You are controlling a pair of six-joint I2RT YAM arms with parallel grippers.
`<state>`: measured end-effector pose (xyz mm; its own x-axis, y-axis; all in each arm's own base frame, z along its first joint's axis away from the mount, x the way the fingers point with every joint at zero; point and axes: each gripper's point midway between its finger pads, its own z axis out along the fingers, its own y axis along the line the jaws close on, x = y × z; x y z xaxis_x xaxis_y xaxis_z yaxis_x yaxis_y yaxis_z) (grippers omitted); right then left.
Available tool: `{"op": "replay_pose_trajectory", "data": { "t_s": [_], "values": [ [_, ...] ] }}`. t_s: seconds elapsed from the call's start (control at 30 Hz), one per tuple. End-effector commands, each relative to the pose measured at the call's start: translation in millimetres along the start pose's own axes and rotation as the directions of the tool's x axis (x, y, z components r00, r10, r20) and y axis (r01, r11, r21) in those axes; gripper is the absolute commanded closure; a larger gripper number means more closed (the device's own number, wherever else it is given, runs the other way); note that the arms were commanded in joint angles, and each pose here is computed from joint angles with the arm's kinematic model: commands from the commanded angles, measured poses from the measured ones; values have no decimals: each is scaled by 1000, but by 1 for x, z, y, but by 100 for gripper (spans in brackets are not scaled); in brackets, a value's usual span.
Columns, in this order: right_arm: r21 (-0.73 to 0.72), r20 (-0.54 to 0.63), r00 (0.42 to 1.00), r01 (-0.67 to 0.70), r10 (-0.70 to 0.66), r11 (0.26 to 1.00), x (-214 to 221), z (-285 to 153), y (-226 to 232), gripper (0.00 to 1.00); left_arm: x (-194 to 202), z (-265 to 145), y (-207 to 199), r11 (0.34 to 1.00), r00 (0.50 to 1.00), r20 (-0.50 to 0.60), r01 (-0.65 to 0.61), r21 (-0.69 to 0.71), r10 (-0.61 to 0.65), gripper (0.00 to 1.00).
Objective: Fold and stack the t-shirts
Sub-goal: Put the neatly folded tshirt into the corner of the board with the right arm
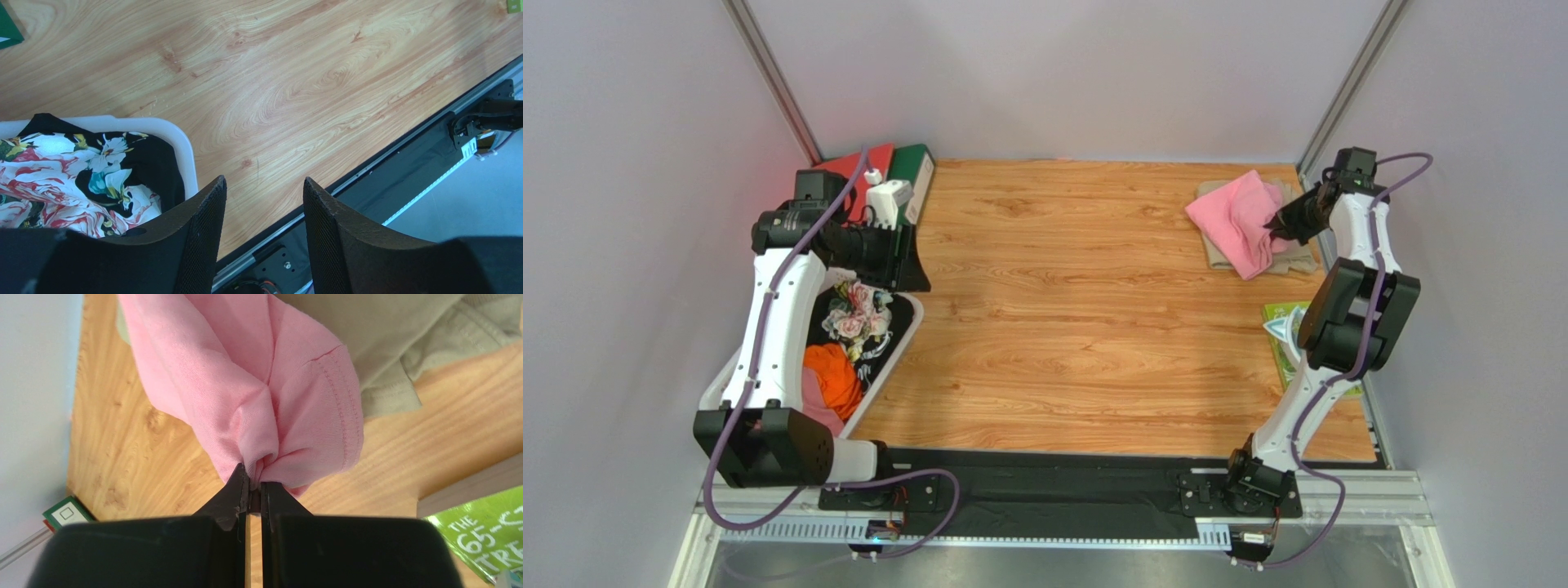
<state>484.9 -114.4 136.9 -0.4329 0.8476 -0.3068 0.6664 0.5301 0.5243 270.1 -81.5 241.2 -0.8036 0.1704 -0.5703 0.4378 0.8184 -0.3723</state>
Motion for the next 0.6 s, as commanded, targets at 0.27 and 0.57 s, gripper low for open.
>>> {"op": "replay_pose_trajectory", "data": {
  "t_s": [0.27,0.57],
  "values": [
    [279,166,985,-9,-39,960,-27,-62,-30,56,-13,0,-21,994,999,38,-18,105,14,43],
    [208,246,963,55,-107,977,-49,-62,7,29,-10,-5,-23,995,999,34,-36,94,33,43]
  ]
}}
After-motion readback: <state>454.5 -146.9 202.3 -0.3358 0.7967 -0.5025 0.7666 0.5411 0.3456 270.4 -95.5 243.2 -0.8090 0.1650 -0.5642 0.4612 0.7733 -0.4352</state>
